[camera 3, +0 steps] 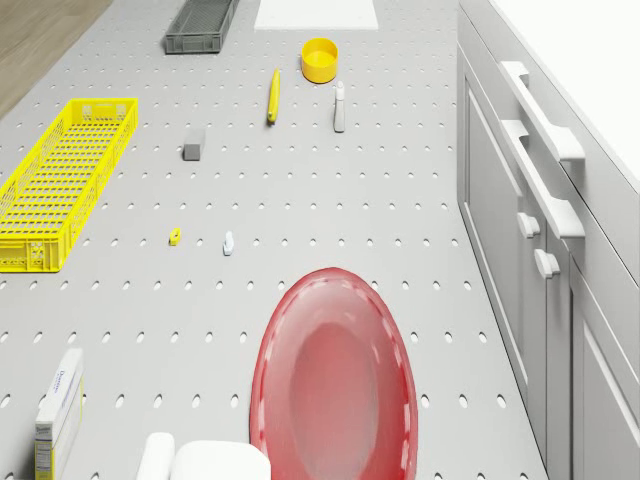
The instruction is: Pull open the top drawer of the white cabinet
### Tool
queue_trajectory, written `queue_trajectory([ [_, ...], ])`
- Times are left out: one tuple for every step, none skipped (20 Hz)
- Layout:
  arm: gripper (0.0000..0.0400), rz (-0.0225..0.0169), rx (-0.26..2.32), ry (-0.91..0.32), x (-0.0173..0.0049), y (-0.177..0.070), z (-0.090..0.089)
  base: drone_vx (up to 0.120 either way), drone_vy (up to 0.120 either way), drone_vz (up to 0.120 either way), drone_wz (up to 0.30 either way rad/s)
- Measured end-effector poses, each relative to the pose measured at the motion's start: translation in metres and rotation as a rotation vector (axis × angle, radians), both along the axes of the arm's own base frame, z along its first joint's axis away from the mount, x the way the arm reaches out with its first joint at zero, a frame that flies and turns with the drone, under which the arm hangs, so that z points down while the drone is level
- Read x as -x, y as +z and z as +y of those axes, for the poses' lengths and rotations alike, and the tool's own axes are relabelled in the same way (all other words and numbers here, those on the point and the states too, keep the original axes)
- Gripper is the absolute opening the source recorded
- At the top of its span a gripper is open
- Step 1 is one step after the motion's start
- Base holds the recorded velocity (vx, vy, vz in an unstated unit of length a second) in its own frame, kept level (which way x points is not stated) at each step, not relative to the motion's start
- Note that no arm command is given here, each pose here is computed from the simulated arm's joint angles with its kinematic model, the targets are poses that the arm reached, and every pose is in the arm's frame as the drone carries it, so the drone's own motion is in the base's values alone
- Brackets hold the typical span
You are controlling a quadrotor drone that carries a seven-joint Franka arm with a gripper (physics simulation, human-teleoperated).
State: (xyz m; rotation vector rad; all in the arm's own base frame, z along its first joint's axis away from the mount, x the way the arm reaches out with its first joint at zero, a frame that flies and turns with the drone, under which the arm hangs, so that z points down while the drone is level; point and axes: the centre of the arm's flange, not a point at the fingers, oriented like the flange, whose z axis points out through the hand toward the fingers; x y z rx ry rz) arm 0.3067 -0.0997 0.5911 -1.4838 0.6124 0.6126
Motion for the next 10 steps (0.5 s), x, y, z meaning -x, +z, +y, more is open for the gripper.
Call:
queue_trajectory([
  [0.0305,0.0000,0.000,0.000,0.0000,0.0000,0.0000,0.120,-0.120,0.000,0.000],
  [0.0305,0.0000,0.000,0.000,0.0000,0.0000,0.0000,0.120,-0.080,0.000,0.000],
  [0.0305,0.0000,0.000,0.000,0.0000,0.0000,0.0000,0.120,0.000,0.000,0.000],
  [0.0305,0.0000,0.000,0.000,0.0000,0.0000,0.0000,0.120,0.000,0.000,0.000],
  [0.0305,0.0001,0.000,0.000,0.0000,0.0000,0.0000,0.120,0.000,0.000,0.000],
  [0.0305,0.0001,0.000,0.000,0.0000,0.0000,0.0000,0.120,0.000,0.000,0.000],
  [0.0305,0.0001,0.000,0.000,0.0000,0.0000,0.0000,0.120,0.000,0.000,0.000],
  [0.0305,0.0001,0.000,0.000,0.0000,0.0000,0.0000,0.120,0.000,0.000,0.000],
  [0.0305,0.0001,0.000,0.000,0.0000,0.0000,0.0000,0.120,0.000,0.000,0.000],
  [0.0305,0.0001,0.000,0.000,0.0000,0.0000,0.0000,0.120,0.000,0.000,0.000],
])
